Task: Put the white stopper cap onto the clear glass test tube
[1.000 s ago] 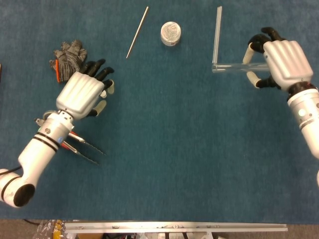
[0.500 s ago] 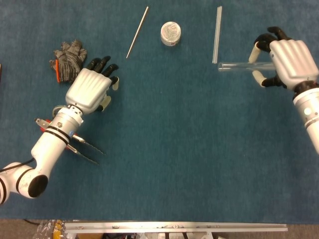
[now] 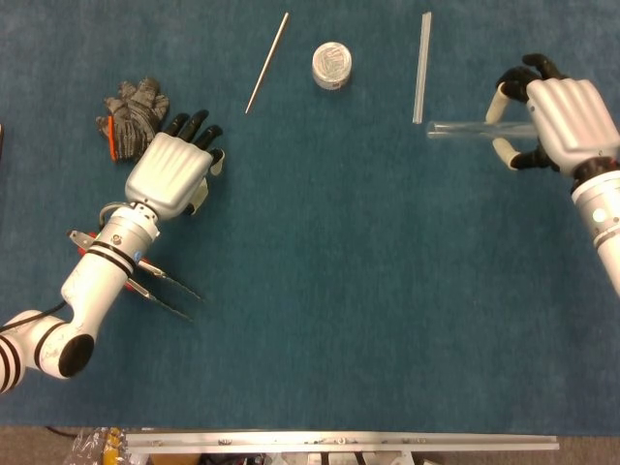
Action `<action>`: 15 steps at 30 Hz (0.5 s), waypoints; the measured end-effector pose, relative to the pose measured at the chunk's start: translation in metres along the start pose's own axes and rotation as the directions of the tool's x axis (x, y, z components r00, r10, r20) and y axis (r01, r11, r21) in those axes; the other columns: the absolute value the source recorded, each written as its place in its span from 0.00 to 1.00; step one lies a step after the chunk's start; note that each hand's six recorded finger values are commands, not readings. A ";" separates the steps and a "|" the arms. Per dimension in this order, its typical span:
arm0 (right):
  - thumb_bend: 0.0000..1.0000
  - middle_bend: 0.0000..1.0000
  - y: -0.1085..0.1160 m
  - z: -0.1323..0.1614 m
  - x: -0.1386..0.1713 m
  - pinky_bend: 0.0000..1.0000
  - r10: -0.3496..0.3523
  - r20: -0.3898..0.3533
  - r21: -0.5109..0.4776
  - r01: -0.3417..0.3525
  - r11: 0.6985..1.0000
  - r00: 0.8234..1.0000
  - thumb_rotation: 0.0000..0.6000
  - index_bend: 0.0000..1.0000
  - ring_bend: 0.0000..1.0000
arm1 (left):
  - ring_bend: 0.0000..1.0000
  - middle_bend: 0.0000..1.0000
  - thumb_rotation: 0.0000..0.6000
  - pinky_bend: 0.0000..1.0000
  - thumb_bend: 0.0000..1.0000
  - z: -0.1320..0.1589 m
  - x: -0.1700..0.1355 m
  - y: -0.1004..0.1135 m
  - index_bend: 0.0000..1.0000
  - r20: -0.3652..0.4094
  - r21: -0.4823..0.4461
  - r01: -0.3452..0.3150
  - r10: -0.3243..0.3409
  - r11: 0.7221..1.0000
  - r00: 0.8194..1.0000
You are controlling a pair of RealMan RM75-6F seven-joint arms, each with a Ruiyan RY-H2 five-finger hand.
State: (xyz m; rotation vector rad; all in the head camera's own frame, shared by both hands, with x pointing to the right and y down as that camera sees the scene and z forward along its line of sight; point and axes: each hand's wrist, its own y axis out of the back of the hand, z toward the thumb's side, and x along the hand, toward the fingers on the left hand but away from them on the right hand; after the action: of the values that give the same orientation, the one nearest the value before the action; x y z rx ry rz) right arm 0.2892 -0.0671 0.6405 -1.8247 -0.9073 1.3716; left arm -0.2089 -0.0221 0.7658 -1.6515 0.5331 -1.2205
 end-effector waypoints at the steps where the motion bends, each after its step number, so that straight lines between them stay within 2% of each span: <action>1: 0.34 0.30 0.000 0.000 0.000 0.32 0.000 0.000 0.001 0.000 1.000 1.000 1.00 0.60 0.11 | 0.03 0.16 1.00 0.09 0.36 0.000 0.000 0.000 0.42 0.000 0.003 0.000 0.000 1.000 1.000; 15: 0.34 0.30 -0.002 -0.001 0.000 0.32 0.003 0.003 -0.001 -0.003 1.000 1.000 1.00 0.60 0.11 | 0.02 0.16 1.00 0.09 0.36 -0.005 0.002 -0.005 0.42 -0.011 0.011 0.009 -0.009 1.000 1.000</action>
State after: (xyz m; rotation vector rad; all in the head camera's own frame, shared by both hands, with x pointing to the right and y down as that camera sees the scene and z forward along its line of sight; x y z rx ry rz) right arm 0.2900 -0.0667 0.6425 -1.8257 -0.9073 1.3756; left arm -0.2133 -0.0238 0.7716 -1.6401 0.5256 -1.2374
